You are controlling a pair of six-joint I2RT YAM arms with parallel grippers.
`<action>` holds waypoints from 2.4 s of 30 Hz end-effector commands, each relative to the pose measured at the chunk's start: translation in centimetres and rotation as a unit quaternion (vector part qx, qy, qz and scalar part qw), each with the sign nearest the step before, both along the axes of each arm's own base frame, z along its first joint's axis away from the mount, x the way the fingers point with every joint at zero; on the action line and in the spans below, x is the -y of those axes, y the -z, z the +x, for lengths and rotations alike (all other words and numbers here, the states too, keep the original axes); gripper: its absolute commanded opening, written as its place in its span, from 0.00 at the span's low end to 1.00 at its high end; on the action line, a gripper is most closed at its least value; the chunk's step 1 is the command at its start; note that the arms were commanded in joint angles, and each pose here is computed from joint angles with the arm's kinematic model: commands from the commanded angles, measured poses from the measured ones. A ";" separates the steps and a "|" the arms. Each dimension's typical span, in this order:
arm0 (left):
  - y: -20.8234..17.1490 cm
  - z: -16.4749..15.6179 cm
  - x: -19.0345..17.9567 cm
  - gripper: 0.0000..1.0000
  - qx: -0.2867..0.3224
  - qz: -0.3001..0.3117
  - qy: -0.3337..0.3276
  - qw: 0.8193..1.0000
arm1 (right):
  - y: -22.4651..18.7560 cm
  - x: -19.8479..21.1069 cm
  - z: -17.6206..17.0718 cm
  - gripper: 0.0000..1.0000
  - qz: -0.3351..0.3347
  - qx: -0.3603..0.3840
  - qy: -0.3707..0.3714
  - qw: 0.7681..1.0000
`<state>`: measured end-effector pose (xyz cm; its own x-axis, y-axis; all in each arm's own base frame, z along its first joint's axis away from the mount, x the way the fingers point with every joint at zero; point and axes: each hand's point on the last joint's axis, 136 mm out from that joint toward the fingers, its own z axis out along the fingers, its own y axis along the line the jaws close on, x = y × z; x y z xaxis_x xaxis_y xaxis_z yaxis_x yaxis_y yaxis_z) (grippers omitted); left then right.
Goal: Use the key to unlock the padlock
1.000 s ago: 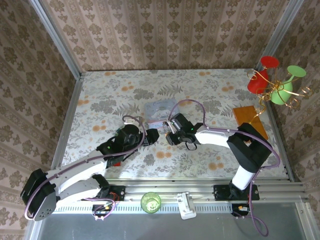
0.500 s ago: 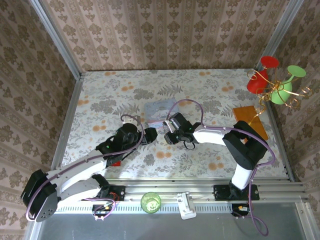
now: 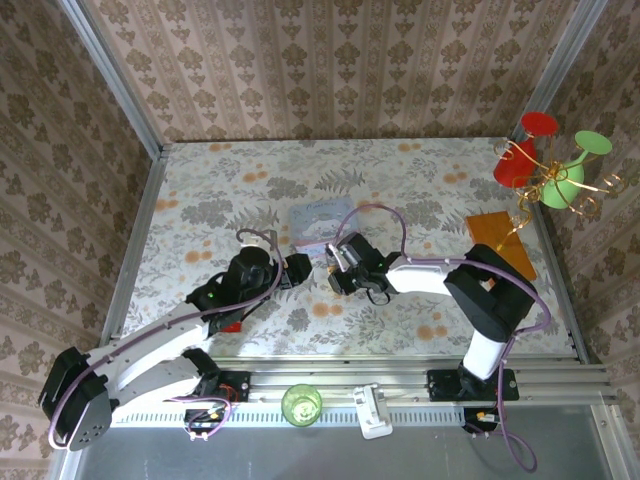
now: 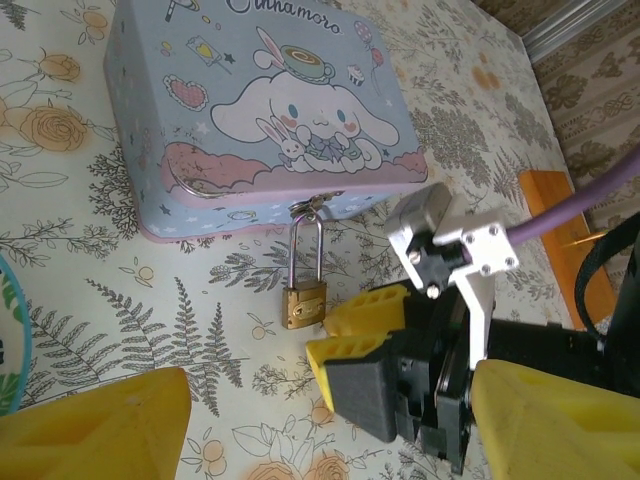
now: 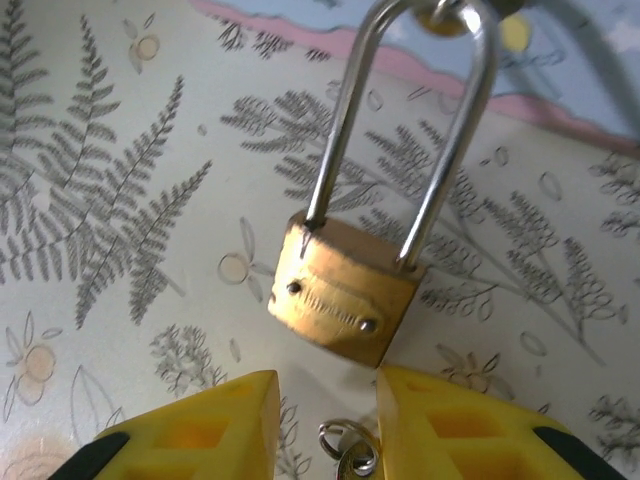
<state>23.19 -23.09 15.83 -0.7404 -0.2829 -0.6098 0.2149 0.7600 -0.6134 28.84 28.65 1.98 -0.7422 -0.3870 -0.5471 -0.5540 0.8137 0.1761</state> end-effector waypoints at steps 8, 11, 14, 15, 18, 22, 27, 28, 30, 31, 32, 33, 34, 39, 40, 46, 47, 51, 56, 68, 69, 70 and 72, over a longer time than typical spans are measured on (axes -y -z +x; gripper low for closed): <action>0.2 0.0 0.1 0.74 0.004 0.001 0.007 1.000 | 0.9 2.0 -6.1 0.27 -0.037 -0.040 -0.028 0.998; 0.2 0.1 0.4 0.73 0.003 -0.001 0.012 1.000 | 0.0 2.5 -6.9 0.26 -0.026 -0.036 -0.021 0.999; 0.2 0.1 0.6 0.73 0.002 -0.002 0.013 1.000 | -0.8 3.7 -7.5 0.26 -0.028 -0.036 -0.003 0.999; 0.3 0.2 0.5 0.73 0.002 -0.001 0.013 1.000 | -1.1 4.0 -7.6 0.29 -0.026 -0.034 0.003 0.999; 0.4 0.3 0.4 0.73 0.005 0.002 0.010 1.000 | -2.7 4.1 -7.7 0.35 0.006 -0.020 0.017 1.000; 0.2 0.5 0.5 0.73 0.009 0.025 0.014 1.000 | -3.3 6.6 -6.6 0.32 -0.010 -0.028 0.110 0.993; 0.2 0.5 0.8 0.73 0.011 0.035 0.022 0.999 | -1.8 7.7 -6.7 0.32 -0.054 -0.070 0.199 0.976; 0.4 0.4 0.8 0.73 0.011 0.035 0.023 0.999 | -1.5 7.7 -6.6 0.32 -0.064 -0.069 0.208 0.974; 0.4 0.4 0.8 0.73 0.011 0.032 0.025 0.999 | -1.0 7.5 -6.6 0.34 -0.069 -0.072 0.219 0.971; 0.5 0.4 0.8 0.73 0.010 0.031 0.026 0.999 | -0.8 7.2 -6.6 0.35 -0.066 -0.074 0.221 0.970; 0.5 0.3 0.8 0.73 0.008 0.029 0.028 0.999 | -0.7 6.9 -6.7 0.37 -0.061 -0.075 0.224 0.970; 0.6 0.2 0.8 0.73 0.007 0.030 0.030 0.999 | -0.8 6.5 -6.6 0.40 -0.051 -0.074 0.226 0.970; 0.6 0.2 0.8 0.73 0.007 0.029 0.031 0.999 | -0.9 5.9 -6.7 0.42 -0.040 -0.073 0.224 0.971; 0.7 0.2 0.3 0.74 0.007 0.022 0.026 0.999 | -1.2 4.3 -6.2 0.47 -0.025 -0.063 0.219 0.973; 0.7 0.1 0.2 0.74 0.006 0.019 0.024 1.000 | -1.1 4.0 -6.3 0.48 -0.024 -0.064 0.216 0.974; 0.7 -0.1 -0.3 0.75 0.008 0.011 0.018 1.000 | -0.6 2.7 -6.2 0.51 -0.034 -0.066 0.213 0.974; 0.7 -0.2 -0.4 0.75 0.008 0.010 0.018 1.000 | -0.4 2.9 -6.1 0.51 -0.046 -0.065 0.213 0.974; 0.5 -0.2 -0.6 0.74 0.010 0.007 0.017 1.000 | 0.3 3.9 -6.0 0.49 -0.089 -0.061 0.218 0.970; 0.6 -0.2 -0.7 0.75 0.011 0.007 0.015 1.000 | 1.0 3.7 -6.5 0.40 -0.101 -0.066 0.210 0.970; 0.5 -0.2 -0.7 0.76 0.009 -0.002 0.016 1.000 | 3.2 3.8 -8.1 0.22 -0.141 -0.076 0.194 0.968; 0.5 -0.2 -0.7 0.76 0.010 -0.003 0.016 1.000 | 3.2 3.9 -8.2 0.22 -0.139 -0.076 0.194 0.968; 0.5 -0.1 -0.8 0.76 0.010 -0.002 0.013 1.000 | 3.0 3.9 -8.3 0.21 -0.139 -0.075 0.194 0.968; 0.7 -0.1 -0.8 0.76 0.009 -0.002 0.012 1.000 | 2.8 4.2 -8.4 0.18 -0.140 -0.072 0.195 0.968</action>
